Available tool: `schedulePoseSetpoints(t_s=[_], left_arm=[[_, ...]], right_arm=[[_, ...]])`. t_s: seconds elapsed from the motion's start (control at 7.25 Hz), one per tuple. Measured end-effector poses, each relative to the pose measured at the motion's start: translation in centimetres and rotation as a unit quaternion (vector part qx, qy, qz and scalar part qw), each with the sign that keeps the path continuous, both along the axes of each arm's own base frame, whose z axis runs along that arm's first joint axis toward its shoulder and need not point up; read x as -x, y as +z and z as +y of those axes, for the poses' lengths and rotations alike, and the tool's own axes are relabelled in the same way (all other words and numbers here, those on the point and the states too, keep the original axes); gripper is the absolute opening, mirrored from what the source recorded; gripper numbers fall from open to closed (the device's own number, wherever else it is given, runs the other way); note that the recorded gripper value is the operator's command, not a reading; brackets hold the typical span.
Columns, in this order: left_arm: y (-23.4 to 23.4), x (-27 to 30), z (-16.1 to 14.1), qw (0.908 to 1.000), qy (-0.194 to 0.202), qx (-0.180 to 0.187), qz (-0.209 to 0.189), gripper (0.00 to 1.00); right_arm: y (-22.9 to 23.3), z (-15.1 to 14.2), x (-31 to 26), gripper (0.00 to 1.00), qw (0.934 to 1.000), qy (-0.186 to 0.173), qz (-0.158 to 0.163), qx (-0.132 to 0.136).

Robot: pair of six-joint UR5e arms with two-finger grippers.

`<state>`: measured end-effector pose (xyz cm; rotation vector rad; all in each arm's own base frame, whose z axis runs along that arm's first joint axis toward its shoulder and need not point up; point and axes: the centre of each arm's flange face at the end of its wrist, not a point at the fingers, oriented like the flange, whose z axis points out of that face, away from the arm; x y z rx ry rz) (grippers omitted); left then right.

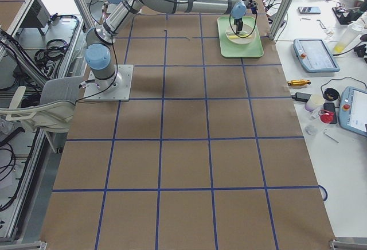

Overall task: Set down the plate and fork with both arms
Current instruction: 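Reach the right gripper down to the yellow fork on the plate and grasp it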

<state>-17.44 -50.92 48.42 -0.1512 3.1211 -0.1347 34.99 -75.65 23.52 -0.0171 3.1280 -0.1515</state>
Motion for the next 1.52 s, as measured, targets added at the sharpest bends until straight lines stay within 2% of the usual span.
schedulePoseSetpoints(t_s=[0.28,0.69,0.83,0.97,1.1,1.24,1.52], left_arm=[[0.0,0.0,0.0,1.0000,0.000,0.000,0.000,1.00],[0.0,0.0,0.0,1.0000,-0.001,0.000,0.001,1.00],[0.0,0.0,0.0,1.0000,-0.001,0.000,0.001,1.00],[0.0,0.0,0.0,1.0000,-0.001,0.000,0.001,1.00],[0.0,0.0,0.0,1.0000,0.000,-0.001,0.001,1.00],[-0.1,0.0,0.0,1.0000,0.000,-0.001,0.001,1.00],[-0.2,0.0,0.0,1.0000,0.000,-0.003,0.001,1.00]], right_arm=[[-2.3,-0.1,-0.6,0.52,1.0000,0.006,-0.002,-0.006],[-3.6,0.3,-0.7,0.53,0.9993,0.033,0.003,-0.016],[-4.1,0.4,-0.6,0.47,0.9992,0.035,0.003,-0.019],[-4.6,0.7,-0.5,0.33,0.9992,0.036,0.004,-0.020],[-4.9,0.8,-0.5,0.14,0.9992,0.036,0.003,-0.019],[-5.0,0.9,-0.5,0.01,0.9992,0.036,0.004,-0.019],[-4.5,0.9,-0.3,0.00,0.9992,0.035,0.007,-0.015]])
